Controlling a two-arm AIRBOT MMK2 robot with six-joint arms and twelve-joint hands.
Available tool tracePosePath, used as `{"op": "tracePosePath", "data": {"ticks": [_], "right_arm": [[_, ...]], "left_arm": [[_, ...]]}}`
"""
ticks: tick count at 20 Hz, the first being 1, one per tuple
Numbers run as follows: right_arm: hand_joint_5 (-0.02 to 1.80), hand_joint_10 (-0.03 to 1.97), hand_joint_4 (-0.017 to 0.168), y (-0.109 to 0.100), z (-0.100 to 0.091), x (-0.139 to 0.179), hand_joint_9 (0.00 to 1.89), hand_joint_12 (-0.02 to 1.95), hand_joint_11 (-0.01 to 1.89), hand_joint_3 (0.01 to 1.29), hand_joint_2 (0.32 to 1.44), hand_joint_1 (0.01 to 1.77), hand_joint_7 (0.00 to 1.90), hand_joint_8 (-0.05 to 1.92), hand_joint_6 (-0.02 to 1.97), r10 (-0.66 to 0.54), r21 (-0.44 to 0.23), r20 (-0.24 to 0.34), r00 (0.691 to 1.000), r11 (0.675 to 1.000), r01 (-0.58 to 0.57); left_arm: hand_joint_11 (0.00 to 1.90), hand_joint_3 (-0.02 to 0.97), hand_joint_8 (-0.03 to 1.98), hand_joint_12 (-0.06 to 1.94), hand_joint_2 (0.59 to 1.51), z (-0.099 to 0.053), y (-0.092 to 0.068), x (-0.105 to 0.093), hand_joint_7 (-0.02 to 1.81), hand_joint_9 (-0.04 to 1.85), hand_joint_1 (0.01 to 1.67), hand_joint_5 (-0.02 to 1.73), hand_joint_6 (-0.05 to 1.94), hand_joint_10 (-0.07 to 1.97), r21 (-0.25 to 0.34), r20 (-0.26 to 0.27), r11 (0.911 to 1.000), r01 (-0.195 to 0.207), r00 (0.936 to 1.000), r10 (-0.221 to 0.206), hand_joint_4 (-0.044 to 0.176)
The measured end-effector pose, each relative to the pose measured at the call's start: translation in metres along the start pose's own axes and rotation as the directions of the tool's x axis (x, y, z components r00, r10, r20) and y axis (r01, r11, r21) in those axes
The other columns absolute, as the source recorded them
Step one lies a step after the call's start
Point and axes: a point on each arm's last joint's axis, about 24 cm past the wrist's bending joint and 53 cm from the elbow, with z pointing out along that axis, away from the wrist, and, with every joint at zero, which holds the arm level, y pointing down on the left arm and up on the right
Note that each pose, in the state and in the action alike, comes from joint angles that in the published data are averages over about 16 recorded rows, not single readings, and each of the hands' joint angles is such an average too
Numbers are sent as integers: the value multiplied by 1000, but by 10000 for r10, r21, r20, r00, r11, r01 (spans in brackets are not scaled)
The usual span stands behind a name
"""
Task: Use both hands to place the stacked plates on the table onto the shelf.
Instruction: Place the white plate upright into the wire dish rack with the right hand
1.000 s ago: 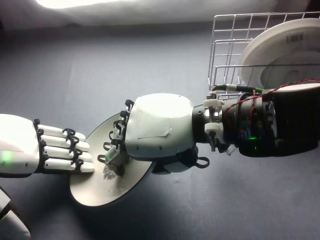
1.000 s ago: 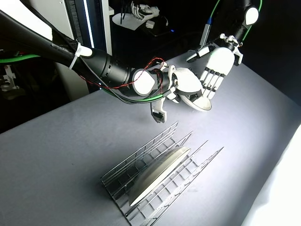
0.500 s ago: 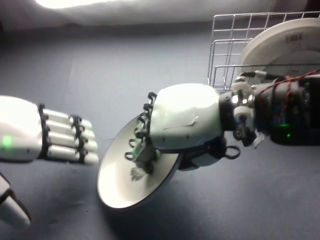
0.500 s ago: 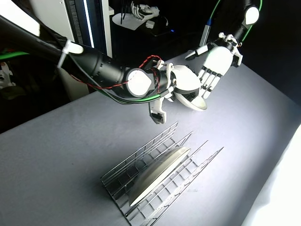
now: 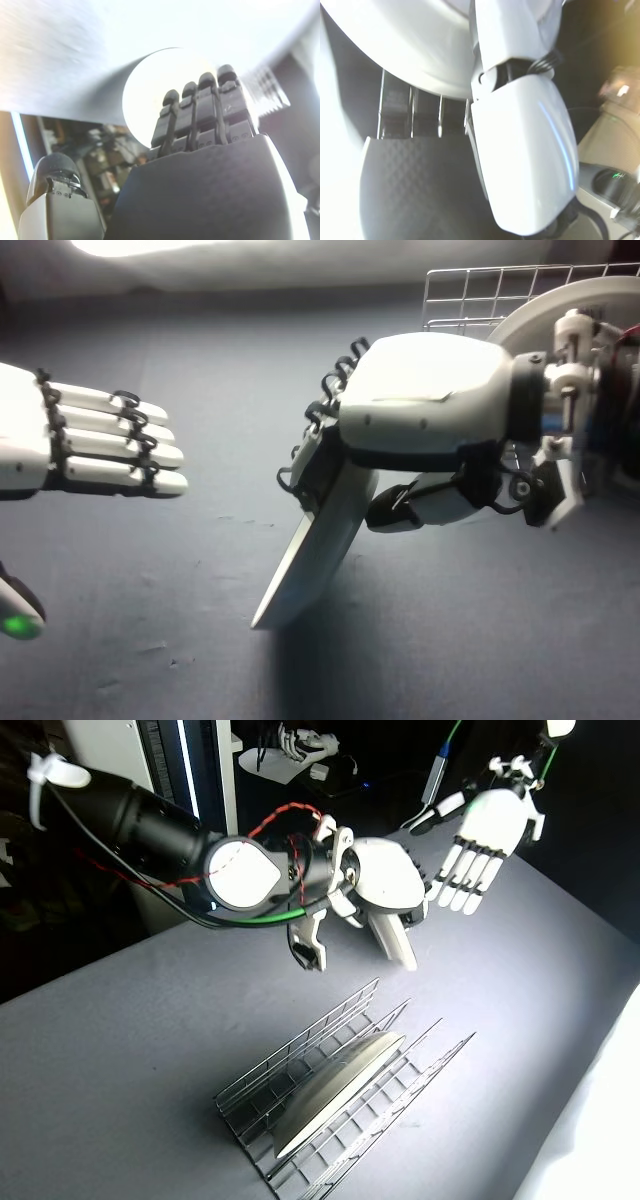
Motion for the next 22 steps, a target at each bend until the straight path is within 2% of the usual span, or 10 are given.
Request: {"op": "tracePosePath", "data": {"ticks": [5, 9, 13, 17, 22], "right_arm": [[945, 1053, -5, 8, -15, -28, 945, 1462, 814, 11, 979, 1457, 1000, 870, 902, 1230, 88, 881, 9885, 9922, -1243], [944, 1069, -4, 11, -24, -51, 945, 1388, 818, 12, 979, 1459, 1010, 852, 910, 2421, 9, 1666, 9559, 9694, -2456], [937, 1085, -4, 10, -33, -72, 942, 1386, 822, 12, 979, 1462, 1006, 865, 911, 3593, -149, 2400, 9018, 9302, -3667], [939, 1067, -4, 3, -43, -90, 956, 1384, 818, 12, 979, 1467, 1012, 849, 889, 4622, -328, 3065, 8321, 8788, -4760], [939, 1020, -6, -8, -56, -107, 967, 1434, 815, 12, 979, 1474, 1011, 840, 862, 5439, -485, 3693, 7536, 8210, -5688]], "left_arm": [[18, 11, -5, 12, 946, -14, -1, -10, 19, 22, 21, 22, 14, 7, -42, 168, 9999, 164, 9997, -163, 0], [18, 11, -5, 12, 949, -22, -2, -12, 21, 22, 21, 23, 14, 7, -57, 121, 9996, 260, 9996, -259, 0], [18, 11, -5, 12, 952, -25, -7, -11, 20, 22, 21, 23, 14, 7, 24, 42, 9994, 336, 9994, -336, 0], [18, 11, -4, 11, 954, -26, -12, -10, 20, 23, 21, 24, 14, 7, 107, -31, 9992, 373, 9993, -373, 1], [19, 11, -4, 11, 953, -25, -14, -11, 20, 23, 21, 20, 14, 6, 162, -20, 9990, 418, 9991, -418, 1]]}}
